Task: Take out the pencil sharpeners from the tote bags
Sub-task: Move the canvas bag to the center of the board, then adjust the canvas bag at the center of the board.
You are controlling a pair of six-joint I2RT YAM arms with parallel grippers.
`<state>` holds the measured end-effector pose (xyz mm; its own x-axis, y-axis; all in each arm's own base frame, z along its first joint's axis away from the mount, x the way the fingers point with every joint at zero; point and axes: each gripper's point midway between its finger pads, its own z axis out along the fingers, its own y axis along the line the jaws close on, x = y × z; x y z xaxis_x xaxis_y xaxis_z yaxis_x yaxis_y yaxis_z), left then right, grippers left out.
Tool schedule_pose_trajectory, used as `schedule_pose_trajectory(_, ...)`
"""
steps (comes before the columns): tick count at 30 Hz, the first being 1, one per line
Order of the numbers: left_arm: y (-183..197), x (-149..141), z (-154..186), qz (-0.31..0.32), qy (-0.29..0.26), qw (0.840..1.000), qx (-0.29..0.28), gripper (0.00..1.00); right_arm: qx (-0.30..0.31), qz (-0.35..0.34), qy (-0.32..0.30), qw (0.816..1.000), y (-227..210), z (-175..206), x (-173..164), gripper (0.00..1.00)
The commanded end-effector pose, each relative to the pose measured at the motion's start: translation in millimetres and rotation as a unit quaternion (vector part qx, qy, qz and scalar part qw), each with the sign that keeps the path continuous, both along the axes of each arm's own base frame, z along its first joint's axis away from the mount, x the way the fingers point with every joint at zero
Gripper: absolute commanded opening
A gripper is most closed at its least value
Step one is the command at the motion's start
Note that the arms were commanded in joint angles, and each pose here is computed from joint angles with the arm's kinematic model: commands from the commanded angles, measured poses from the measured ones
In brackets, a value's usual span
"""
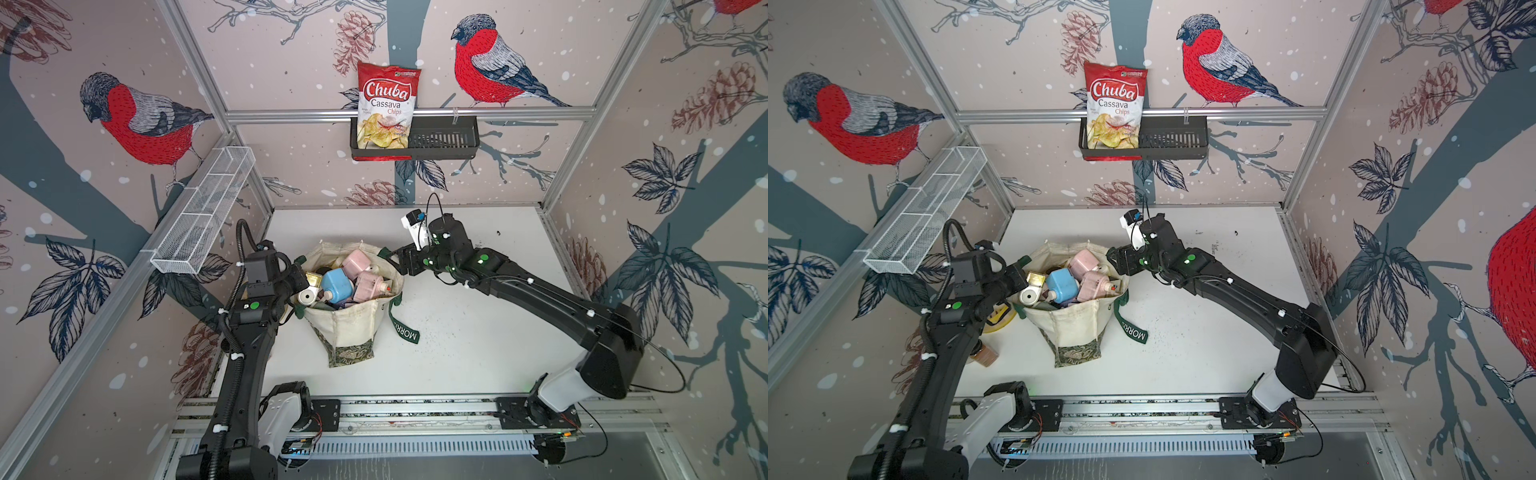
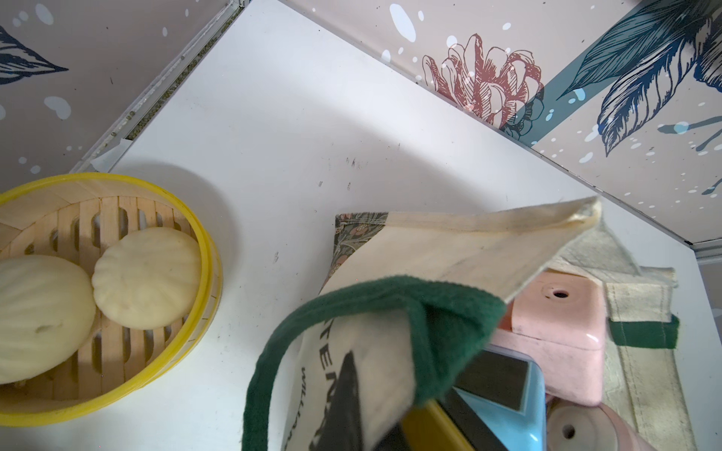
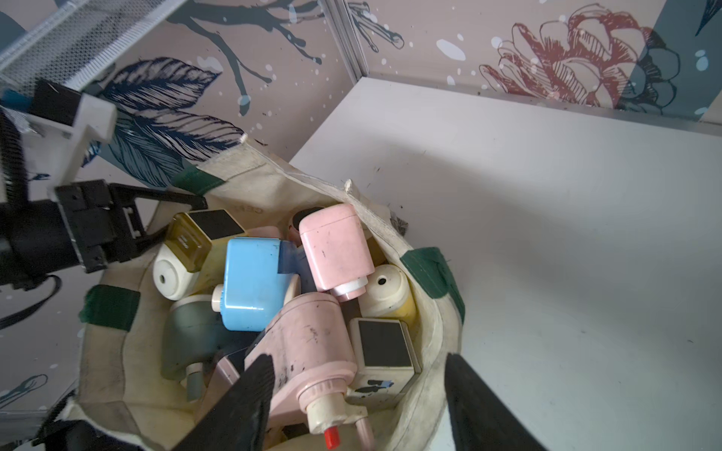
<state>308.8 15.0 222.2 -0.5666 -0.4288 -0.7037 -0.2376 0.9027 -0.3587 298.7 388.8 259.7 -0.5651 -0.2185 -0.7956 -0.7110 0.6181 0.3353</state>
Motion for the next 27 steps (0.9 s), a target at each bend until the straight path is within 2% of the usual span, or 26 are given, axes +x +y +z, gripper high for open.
schedule_pose_trajectory(1,4.7,33.0,56.8,0.001,-0.111,0.994,0.016,0.00,-0.035,0.014,0.001,0.999,4.7,-18.3,3.2,0.70)
schedule_pose_trajectory(6,5.4,49.2,45.5,0.001,-0.082,0.997,0.005,0.00,-0.082,-0.009,0.005,0.997,-3.7,-42.2,23.6,0.73)
schedule_pose_trajectory(12,-1.4,71.6,58.0,-0.022,-0.084,0.996,-0.010,0.00,-0.107,-0.021,0.022,0.994,-17.6,-68.4,46.4,0.78)
schedule_pose_trajectory(15,-2.4,82.0,60.2,-0.027,-0.081,0.996,-0.016,0.00,-0.122,-0.006,0.034,0.992,-13.6,-83.8,44.9,0.76)
schedule_pose_trajectory(19,-4.3,95.4,57.6,-0.035,-0.078,0.996,-0.022,0.00,-0.119,0.005,0.051,0.992,-8.4,-95.4,41.7,0.68)
schedule_pose_trajectory(21,-3.7,102.5,54.7,-0.035,-0.075,0.996,-0.025,0.00,-0.114,0.007,0.054,0.992,-6.8,-99.7,41.4,0.55)
schedule_pose_trajectory(24,-9.1,116.5,55.1,-0.050,-0.077,0.995,-0.041,0.00,-0.114,0.016,0.066,0.991,-3.6,-108.7,38.0,0.13)
schedule_pose_trajectory(25,-10.3,121.2,56.0,-0.051,-0.077,0.995,-0.048,0.00,-0.114,0.021,0.069,0.991,-2.3,-111.2,34.8,0.03)
schedule_pose_trajectory(27,-13.6,131.2,60.1,-0.061,-0.081,0.993,-0.058,0.00,-0.114,0.027,0.067,0.991,-0.1,-113.4,27.1,0.00)
